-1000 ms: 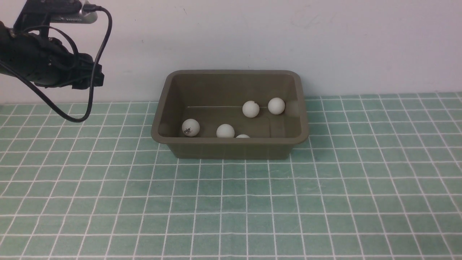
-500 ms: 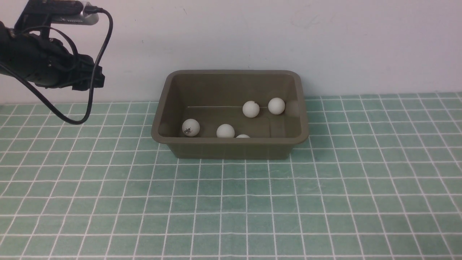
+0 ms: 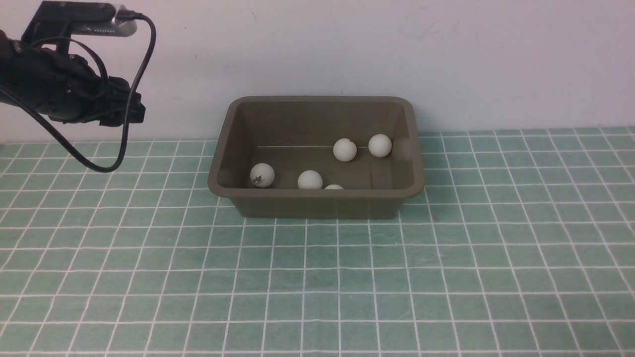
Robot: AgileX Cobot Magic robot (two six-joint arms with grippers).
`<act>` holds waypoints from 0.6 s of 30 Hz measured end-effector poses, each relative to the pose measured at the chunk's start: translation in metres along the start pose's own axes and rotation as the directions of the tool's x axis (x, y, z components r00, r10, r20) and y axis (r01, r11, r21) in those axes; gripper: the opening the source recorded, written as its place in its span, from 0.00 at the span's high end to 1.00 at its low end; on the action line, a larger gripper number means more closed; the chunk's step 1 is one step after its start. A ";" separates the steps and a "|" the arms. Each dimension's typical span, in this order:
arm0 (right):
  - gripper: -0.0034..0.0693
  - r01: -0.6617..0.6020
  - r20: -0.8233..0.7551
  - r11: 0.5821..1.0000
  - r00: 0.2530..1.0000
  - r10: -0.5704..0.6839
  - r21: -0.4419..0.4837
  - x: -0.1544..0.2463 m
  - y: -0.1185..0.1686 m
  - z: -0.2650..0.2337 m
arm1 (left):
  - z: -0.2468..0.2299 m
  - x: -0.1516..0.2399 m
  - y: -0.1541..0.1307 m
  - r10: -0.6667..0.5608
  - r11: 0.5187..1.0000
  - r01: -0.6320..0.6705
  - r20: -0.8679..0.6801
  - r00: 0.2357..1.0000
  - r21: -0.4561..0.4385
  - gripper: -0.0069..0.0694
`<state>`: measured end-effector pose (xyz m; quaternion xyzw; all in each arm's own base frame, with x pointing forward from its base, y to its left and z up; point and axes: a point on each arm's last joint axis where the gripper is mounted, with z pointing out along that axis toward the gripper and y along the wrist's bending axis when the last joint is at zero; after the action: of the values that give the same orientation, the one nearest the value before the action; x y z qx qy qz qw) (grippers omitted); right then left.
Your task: Put the table tennis balls in the box on the green coffee tablecloth.
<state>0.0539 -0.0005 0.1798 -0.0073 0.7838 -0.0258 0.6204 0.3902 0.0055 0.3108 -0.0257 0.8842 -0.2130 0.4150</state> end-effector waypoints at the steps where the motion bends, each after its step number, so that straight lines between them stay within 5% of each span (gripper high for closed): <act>1: 0.22 0.000 0.000 1.000 1.000 0.000 0.000 0.000 0.000 0.000 | 0.000 0.000 0.000 -0.003 1.000 0.003 0.003 1.000 0.000 0.38; 5: 0.22 0.000 0.000 1.000 1.000 0.000 0.000 0.000 0.000 0.000 | 0.000 -0.001 0.000 0.033 0.999 -0.033 0.012 0.999 -0.004 0.38; 10: 0.22 0.000 0.000 1.000 1.000 0.000 0.000 0.000 0.000 0.000 | -0.029 -0.011 -0.015 0.292 0.956 -0.292 0.080 0.953 -0.017 0.38; 18: 0.22 0.000 0.000 1.000 1.000 0.000 0.000 0.000 0.000 0.000 | -0.171 -0.024 -0.090 0.538 0.835 -0.539 0.367 0.758 -0.112 0.38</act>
<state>0.0539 -0.0005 0.1798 -0.0073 0.7838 -0.0258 0.6204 0.2667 -0.0102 0.4608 0.1883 0.7551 -0.0758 0.6234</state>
